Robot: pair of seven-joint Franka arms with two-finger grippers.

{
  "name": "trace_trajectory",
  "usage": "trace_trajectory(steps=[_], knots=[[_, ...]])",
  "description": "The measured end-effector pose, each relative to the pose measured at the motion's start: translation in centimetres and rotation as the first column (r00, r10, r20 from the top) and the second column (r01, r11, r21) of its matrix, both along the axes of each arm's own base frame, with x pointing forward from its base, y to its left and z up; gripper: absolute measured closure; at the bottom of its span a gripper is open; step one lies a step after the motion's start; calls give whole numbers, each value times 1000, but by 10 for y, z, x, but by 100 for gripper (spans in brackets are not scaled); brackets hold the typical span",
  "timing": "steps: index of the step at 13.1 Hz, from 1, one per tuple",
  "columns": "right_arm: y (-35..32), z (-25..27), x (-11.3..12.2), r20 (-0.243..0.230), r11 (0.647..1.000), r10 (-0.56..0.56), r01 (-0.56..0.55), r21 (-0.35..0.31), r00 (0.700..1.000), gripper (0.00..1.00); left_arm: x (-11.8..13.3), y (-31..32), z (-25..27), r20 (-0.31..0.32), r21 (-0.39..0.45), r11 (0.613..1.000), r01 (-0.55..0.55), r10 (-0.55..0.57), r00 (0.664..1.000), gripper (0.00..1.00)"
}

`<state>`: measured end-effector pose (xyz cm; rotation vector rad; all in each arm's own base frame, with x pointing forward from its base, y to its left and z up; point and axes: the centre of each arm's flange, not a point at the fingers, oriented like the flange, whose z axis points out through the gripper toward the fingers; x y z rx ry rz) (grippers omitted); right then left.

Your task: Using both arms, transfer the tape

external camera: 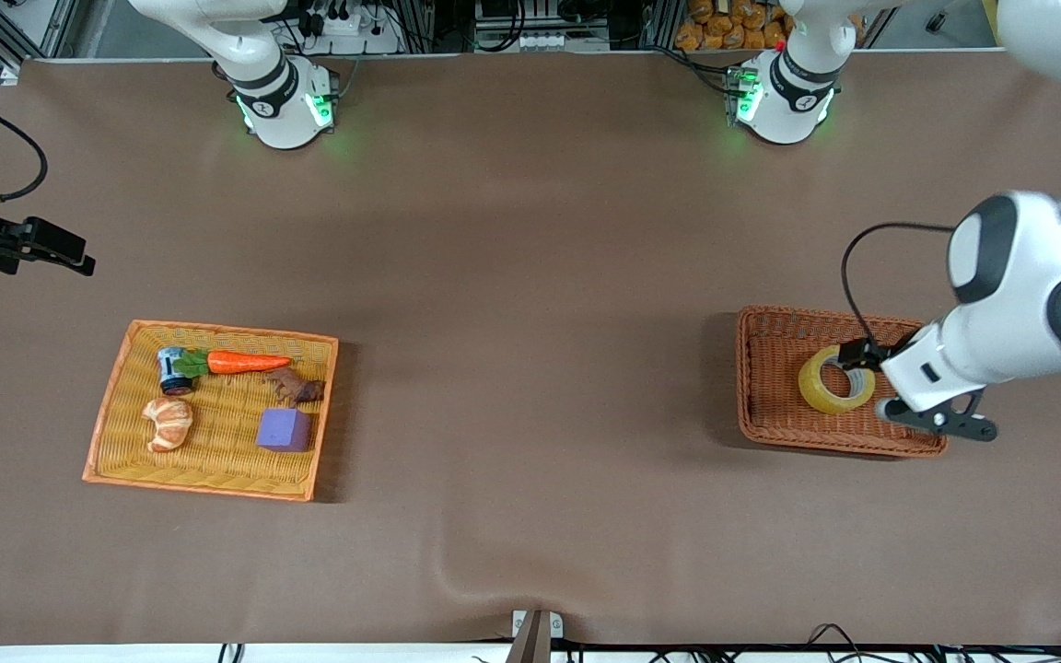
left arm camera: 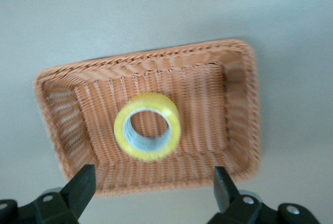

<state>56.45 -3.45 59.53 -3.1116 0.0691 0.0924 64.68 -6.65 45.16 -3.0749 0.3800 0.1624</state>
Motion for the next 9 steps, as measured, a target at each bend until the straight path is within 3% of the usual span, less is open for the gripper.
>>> trace_trajectory(steps=[4,6,9], knots=[[0,0,0,-1,1000,0,0,0,1000,0,-54,-27,136,109,43,999,3,-8,994,0],[0,0,0,-1,1000,-1,1,0,1000,0,-60,-18,165,154,44,999,-17,10,988,0],[-3,0,0,-1,1000,-4,4,0,1000,0,-55,11,168,159,42,997,-67,60,985,0]])
